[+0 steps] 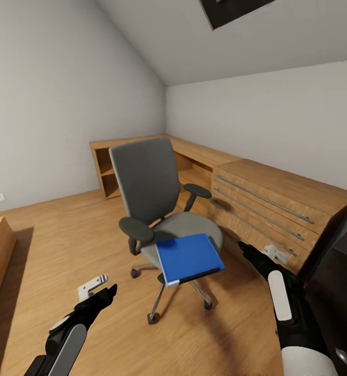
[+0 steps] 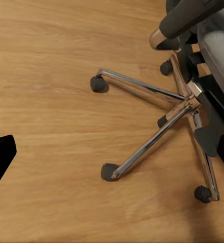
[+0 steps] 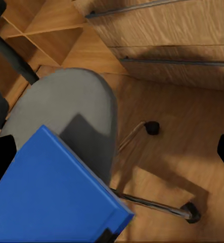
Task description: In the bedroom, organize the workspace by keeping the computer under the desk, ensuring the monitor is on the desk, placing the keyboard on the desk next to the monitor, placing the mouse on the desk next to the keyboard, moving the folder from the swivel chair onto the desk next to the mouse, stacking the notebook on top of the folder with the pen on top of the notebook, and positioning the swivel chair next to the desk.
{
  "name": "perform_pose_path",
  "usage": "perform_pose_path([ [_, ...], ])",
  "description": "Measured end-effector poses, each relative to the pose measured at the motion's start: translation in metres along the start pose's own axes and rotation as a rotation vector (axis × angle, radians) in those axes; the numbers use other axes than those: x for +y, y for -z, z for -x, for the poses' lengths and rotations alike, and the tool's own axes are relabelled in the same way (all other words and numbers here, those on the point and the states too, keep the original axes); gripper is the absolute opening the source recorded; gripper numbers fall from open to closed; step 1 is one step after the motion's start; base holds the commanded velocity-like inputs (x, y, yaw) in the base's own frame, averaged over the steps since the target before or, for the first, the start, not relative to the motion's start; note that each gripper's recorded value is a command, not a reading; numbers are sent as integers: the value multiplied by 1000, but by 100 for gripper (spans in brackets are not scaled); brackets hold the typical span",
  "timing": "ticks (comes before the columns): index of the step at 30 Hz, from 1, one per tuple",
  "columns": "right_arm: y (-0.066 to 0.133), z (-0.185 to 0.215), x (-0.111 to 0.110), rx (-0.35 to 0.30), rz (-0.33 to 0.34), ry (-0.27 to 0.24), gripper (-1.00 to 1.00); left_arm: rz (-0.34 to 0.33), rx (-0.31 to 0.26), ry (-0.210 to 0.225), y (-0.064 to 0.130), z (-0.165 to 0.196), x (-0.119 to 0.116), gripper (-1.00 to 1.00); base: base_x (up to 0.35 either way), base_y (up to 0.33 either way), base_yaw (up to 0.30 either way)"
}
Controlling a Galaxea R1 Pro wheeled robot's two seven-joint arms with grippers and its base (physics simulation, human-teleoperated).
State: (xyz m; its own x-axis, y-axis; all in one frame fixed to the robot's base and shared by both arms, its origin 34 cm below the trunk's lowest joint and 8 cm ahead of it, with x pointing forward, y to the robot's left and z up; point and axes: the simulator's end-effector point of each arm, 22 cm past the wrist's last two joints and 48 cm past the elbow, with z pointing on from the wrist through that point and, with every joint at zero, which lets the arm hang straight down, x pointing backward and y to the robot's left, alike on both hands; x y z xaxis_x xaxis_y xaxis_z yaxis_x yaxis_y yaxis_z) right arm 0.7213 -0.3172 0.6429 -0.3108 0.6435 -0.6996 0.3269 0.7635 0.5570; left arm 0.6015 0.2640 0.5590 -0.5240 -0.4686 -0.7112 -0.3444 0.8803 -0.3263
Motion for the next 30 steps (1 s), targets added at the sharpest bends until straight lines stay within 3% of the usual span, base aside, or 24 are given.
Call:
perform_pose_path([
  [6, -6, -18, -2, 17, 46, -10, 100, 0, 1, 1, -6, -11, 5, 100, 0, 0, -20],
  [10, -17, -61, -19, 97, 45, -40, 100, -1, 0, 1, -10, -18, 8, 100, 0, 0, -1],
  [15, -24, -91, -41, 154, 128, -114, 100, 1, 0, 1, -15, -27, 13, 100, 0, 0, 0],
  [19, -26, -99, -53, 157, 156, -184, 100, 1, -1, 1, -18, -34, 17, 100, 0, 0, 0],
  [22, -26, -88, -62, 132, 211, -343, 100, 1, -1, 1, -21, -40, 20, 100, 0, 0, 0],
  [28, -28, -102, -71, 156, 233, -396, 100, 0, -1, 1, -27, -51, 25, 100, 0, 0, 0],
  [30, -26, -110, -65, 189, 271, -410, 100, 0, -1, 1, -29, -55, 27, 100, 0, 0, 0],
])
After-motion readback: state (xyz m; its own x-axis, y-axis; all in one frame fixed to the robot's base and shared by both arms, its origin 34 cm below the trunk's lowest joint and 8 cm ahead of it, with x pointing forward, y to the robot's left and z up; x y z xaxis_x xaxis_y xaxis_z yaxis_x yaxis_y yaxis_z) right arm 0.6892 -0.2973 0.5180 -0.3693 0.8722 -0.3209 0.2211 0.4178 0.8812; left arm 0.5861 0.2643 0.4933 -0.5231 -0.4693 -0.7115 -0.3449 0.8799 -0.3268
